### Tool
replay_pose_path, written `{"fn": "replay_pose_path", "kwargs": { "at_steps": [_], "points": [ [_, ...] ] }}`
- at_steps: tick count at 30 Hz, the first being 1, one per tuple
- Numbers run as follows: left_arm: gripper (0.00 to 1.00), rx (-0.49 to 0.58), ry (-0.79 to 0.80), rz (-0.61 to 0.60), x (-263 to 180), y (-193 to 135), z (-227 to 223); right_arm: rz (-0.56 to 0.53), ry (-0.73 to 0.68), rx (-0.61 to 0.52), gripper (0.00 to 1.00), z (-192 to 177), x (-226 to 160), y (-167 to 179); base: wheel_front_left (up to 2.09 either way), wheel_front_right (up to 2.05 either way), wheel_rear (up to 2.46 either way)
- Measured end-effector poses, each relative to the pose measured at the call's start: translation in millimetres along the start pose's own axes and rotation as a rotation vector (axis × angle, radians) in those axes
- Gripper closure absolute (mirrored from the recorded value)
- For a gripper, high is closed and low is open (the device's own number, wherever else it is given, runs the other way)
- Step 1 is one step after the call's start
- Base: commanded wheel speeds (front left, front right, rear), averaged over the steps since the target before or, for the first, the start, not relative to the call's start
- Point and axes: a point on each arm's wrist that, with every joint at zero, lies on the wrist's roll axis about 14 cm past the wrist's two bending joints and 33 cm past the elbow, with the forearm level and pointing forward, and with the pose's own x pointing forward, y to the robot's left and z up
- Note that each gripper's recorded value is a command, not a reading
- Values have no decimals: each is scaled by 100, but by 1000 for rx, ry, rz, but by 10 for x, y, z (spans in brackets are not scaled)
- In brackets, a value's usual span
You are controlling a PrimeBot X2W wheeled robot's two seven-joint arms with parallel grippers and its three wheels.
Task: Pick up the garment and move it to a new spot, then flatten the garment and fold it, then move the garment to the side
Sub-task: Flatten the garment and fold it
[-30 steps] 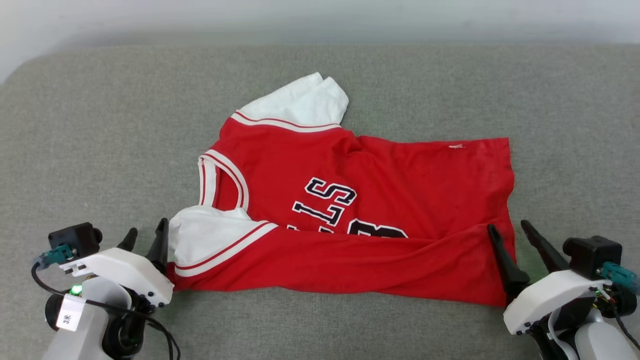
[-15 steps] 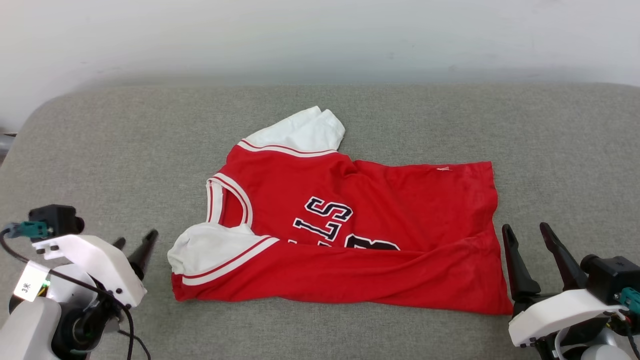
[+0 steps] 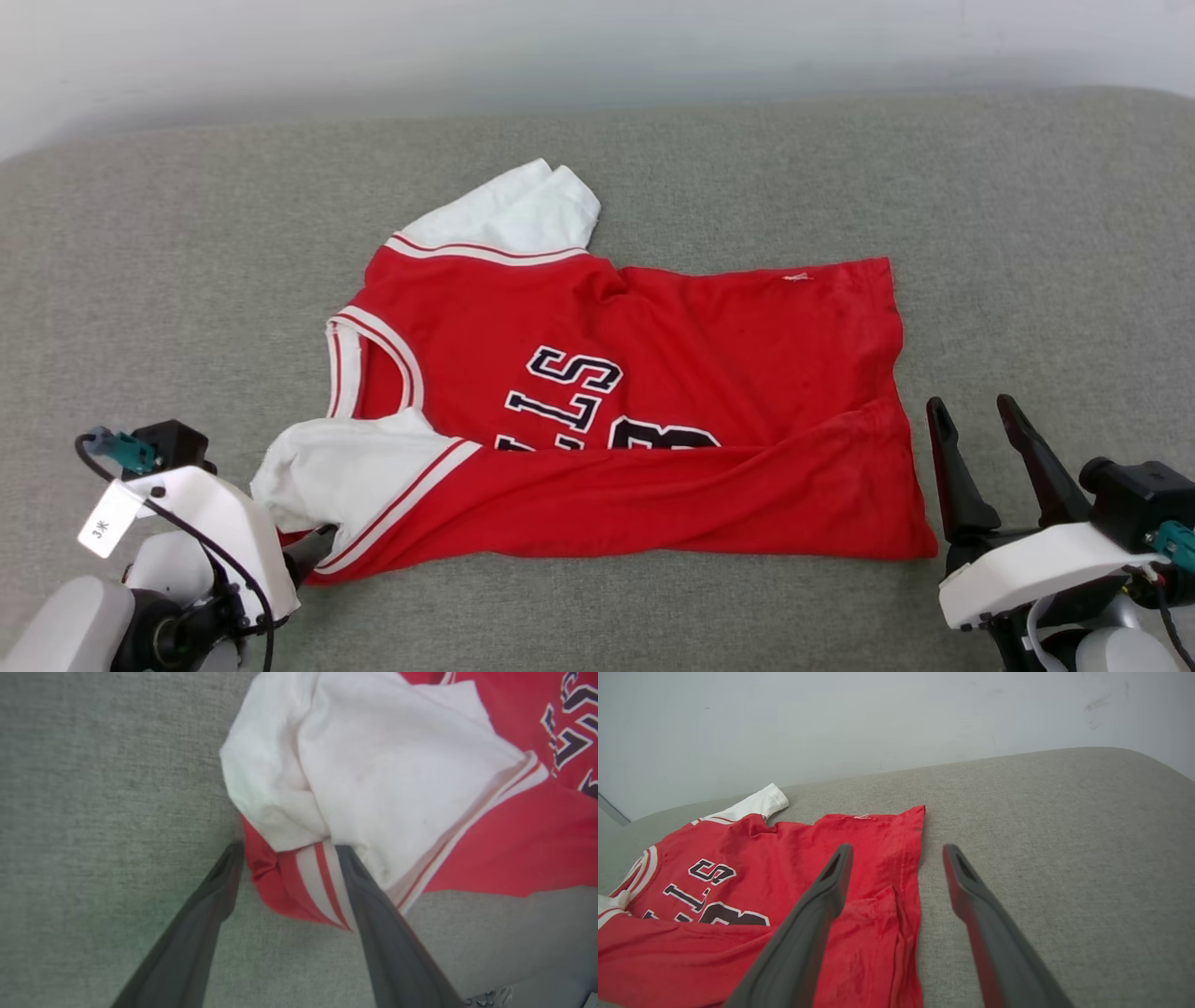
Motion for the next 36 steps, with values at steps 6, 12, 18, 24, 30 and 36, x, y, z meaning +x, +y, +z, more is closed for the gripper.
{"fn": "replay_pose_path", "kwargs": {
  "at_steps": [6,12,18,24,30,36],
  "points": [
    [28,-1,97,-5,210,-23,-184,-42,26,31,0,-96,22,-137,0,0,0],
    [100,-16,84,-29,245,-76,-197,-67,75,46,0,-136,2,-284,0,0,0],
    [100,-18,12,-46,142,-99,-146,-41,248,46,0,-317,-89,-337,0,0,0],
    [100,13,-111,-48,-43,-133,38,19,486,32,0,-552,-192,-273,0,0,0],
    [100,61,-201,-50,-171,-203,217,93,648,17,0,-758,-205,-87,0,0,0],
    [100,78,-221,-62,-162,-274,243,134,797,13,0,-1079,-239,30,0,0,0]
  ]
}}
